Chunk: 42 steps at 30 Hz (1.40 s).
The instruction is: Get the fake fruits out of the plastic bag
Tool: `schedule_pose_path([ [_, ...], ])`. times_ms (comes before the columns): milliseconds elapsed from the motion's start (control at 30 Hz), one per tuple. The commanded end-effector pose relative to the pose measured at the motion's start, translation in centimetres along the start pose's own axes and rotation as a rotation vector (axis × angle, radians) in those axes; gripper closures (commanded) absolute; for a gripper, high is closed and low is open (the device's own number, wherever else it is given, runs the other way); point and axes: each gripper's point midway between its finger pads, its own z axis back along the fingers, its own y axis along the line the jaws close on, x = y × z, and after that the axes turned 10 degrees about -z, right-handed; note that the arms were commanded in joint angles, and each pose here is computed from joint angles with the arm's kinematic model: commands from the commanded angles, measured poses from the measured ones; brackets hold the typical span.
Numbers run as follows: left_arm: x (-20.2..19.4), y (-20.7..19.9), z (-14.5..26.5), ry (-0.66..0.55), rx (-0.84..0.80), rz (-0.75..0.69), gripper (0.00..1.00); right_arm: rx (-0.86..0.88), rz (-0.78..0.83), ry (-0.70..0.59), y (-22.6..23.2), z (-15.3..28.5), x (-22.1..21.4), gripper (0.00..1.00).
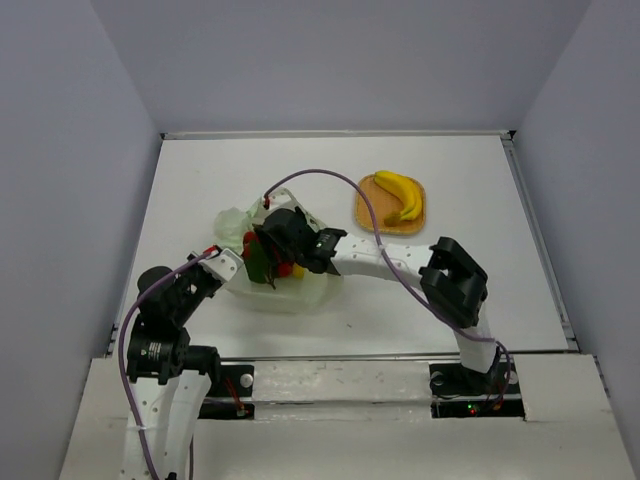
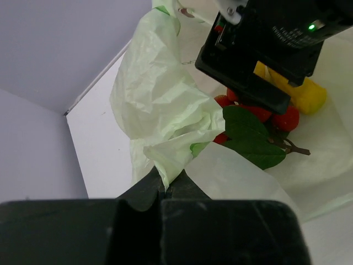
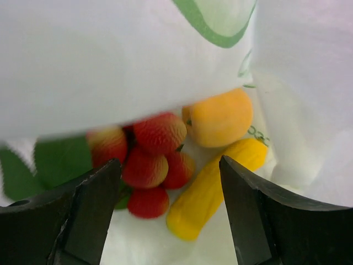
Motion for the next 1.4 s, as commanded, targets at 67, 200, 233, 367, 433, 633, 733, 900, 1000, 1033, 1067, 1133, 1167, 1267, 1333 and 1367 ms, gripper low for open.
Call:
schedule_pose_path([
  [67, 0.4, 0.3, -0.4, -0.017, 0.009, 0.017, 1.00, 0.037, -0.048, 0.010, 1.8, -3.9, 0.2, 0.21],
  [200, 0.2, 0.3, -0.6, -0.008, 0.009, 0.030, 1.00, 0.168, -0.006, 0.055, 4.5, -4.5, -0.4, 0.18],
  [233, 0.2, 0.3, -0.6, -0.007, 0.008, 0.032, 1.00, 0.192, 0.002, 0.055, 5.0, -4.4, -0.2, 0.17],
  [367, 0.0, 0.5, -0.7, -0.001, 0.018, 0.045, 1.00, 0.319, 0.040, 0.028, 7.1, -3.1, 0.5, 0.14],
  [433, -0.2, 0.5, -0.8, 0.009, 0.024, 0.054, 1.00, 0.365, 0.060, -0.001, 7.8, -2.2, 0.7, 0.11],
  [633, -0.3, 1.0, -0.9, 0.020, 0.043, 0.070, 1.00, 0.276, 0.056, 0.074, 7.1, -4.9, -2.7, 0.06],
  [733, -0.4, 1.1, -0.9, 0.029, 0.047, 0.074, 1.00, 0.277, 0.067, 0.122, 7.3, -6.7, -5.2, 0.06],
  [900, -0.3, 1.4, -1.0, 0.026, 0.058, 0.084, 1.00, 0.263, 0.047, 0.181, 7.4, -8.4, -7.6, 0.37],
  [1000, -0.4, 1.6, -1.1, 0.035, 0.066, 0.096, 1.00, 0.251, 0.043, 0.193, 6.9, -8.0, -8.1, 0.55],
  [1033, -0.4, 1.7, -1.0, 0.040, 0.073, 0.095, 1.00, 0.248, 0.046, 0.186, 6.8, -7.8, -7.7, 0.69],
  [1067, -0.6, 1.7, -1.1, 0.045, 0.072, 0.098, 1.00, 0.246, 0.047, 0.174, 6.8, -7.5, -7.1, 0.76],
  [1133, -0.7, 1.7, -1.1, 0.049, 0.074, 0.100, 1.00, 0.244, 0.045, 0.127, 6.8, -6.2, -4.8, 0.84],
  [1167, -0.7, 1.8, -1.0, 0.050, 0.082, 0.103, 1.00, 0.249, 0.047, 0.108, 6.9, -5.6, -3.8, 0.85],
  [1267, -0.7, 2.5, -1.0, 0.054, 0.117, 0.118, 1.00, 0.276, 0.039, 0.026, 7.4, -2.8, 0.7, 0.96],
  [1333, -1.0, 3.1, -1.1, 0.071, 0.154, 0.144, 1.00, 0.285, 0.042, -0.024, 7.4, -1.1, 3.2, 0.99],
  [1367, -1.3, 3.8, -1.1, 0.091, 0.196, 0.164, 1.00, 0.302, 0.032, -0.068, 7.5, 0.8, 5.5, 0.99],
])
